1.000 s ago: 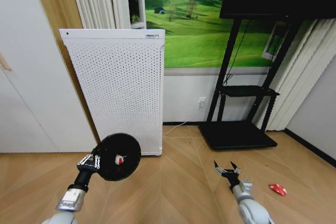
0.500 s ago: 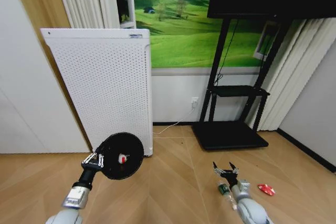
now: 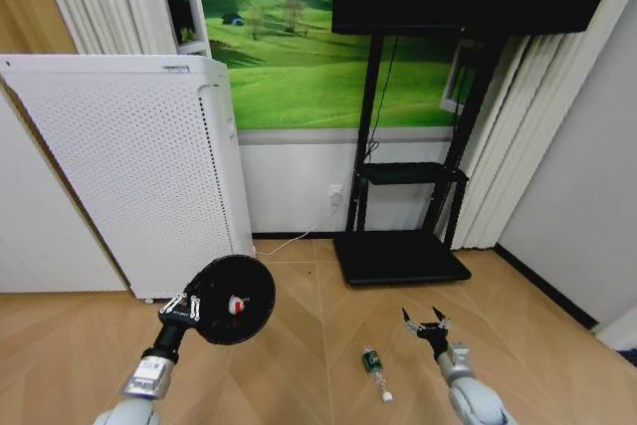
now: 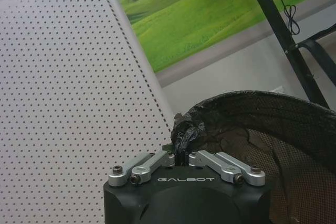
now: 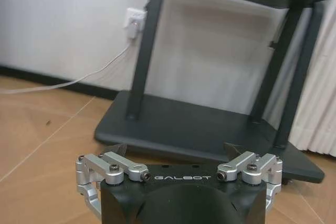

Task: Pick up the trash bin and place the garbage on the floor into it.

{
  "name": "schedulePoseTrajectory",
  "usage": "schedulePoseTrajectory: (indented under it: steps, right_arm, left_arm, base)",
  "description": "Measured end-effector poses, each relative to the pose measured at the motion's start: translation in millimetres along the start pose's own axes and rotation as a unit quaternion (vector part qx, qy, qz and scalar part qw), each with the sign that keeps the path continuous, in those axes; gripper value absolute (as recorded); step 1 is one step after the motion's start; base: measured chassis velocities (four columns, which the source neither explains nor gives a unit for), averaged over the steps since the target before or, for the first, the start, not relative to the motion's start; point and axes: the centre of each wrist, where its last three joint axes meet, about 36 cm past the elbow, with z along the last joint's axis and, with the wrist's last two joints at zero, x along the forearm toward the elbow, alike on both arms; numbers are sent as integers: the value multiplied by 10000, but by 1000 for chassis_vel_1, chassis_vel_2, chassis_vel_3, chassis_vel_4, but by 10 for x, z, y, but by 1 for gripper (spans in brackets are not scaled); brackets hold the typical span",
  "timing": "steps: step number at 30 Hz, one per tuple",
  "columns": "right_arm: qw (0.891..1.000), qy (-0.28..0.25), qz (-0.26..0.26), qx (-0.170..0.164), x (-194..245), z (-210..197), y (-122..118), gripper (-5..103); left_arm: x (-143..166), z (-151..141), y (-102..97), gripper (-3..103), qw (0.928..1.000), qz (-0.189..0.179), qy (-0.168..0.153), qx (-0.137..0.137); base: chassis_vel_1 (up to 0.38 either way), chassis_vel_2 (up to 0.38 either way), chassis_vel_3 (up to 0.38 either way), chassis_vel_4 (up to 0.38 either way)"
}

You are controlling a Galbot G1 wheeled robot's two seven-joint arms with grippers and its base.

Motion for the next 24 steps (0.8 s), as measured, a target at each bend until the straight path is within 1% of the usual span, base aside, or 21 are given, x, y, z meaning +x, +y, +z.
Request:
schedulePoseTrajectory:
  steps: [1,2,3,4,6,7,9,10,11,12,13,15,24]
  right_arm:
    - [9999,68,-63,103,25,53,34,100]
    - [9999,68,-63,103,25,53,34,100]
    - [9996,189,-129,188,65,152,115,100]
    - [9996,189,-129,188,65,152,115,100]
    - [9978,525,-325,224,174,350,325,100]
    - [9978,525,-325,224,174,350,325,100]
    - [9940,954,-521,119,281,470,514,100]
    - [9940,954,-521,119,281,470,514,100]
    - [9902,1248,-625,57,327,519,615,100]
    - [9878,1403,-678,46,339,553,673,100]
    - [9878,1403,-678,46,339,553,673,100]
    - [9838,1607,-792,105,297,603,764,100]
    - [9797,1749,-957,223,252,616,907,100]
  left_arm:
    - [5,35,9,6,10000,-15,40,-10]
    - [5,35,9,6,10000,-15,40,-10]
    - [10,77,22,6,10000,-39,89,-21]
    - [10,77,22,6,10000,-39,89,-21]
    - [18,127,56,6,9999,-60,133,-57]
    - [18,127,56,6,9999,-60,133,-57]
    - [18,153,82,6,9998,-58,158,-79]
    - [18,153,82,6,9998,-58,158,-79]
    - [10,165,94,6,9998,-62,163,-94]
    - [3,169,100,6,9998,-65,161,-101]
    - [3,169,100,6,9998,-65,161,-101]
    - [-7,182,103,6,9998,-67,167,-102]
    - [-54,294,71,6,9997,-45,215,-89]
  base:
    - [73,60,-32,-66]
    - [73,60,-32,-66]
    - [90,91,-79,-66]
    - [90,91,-79,-66]
    - [74,78,-50,-49]
    - [57,78,-34,-41]
    - [0,0,0,0]
    - [0,0,0,0]
    - [0,0,0,0]
    - [0,0,0,0]
    - [0,0,0,0]
    - [0,0,0,0]
    - [0,0,0,0]
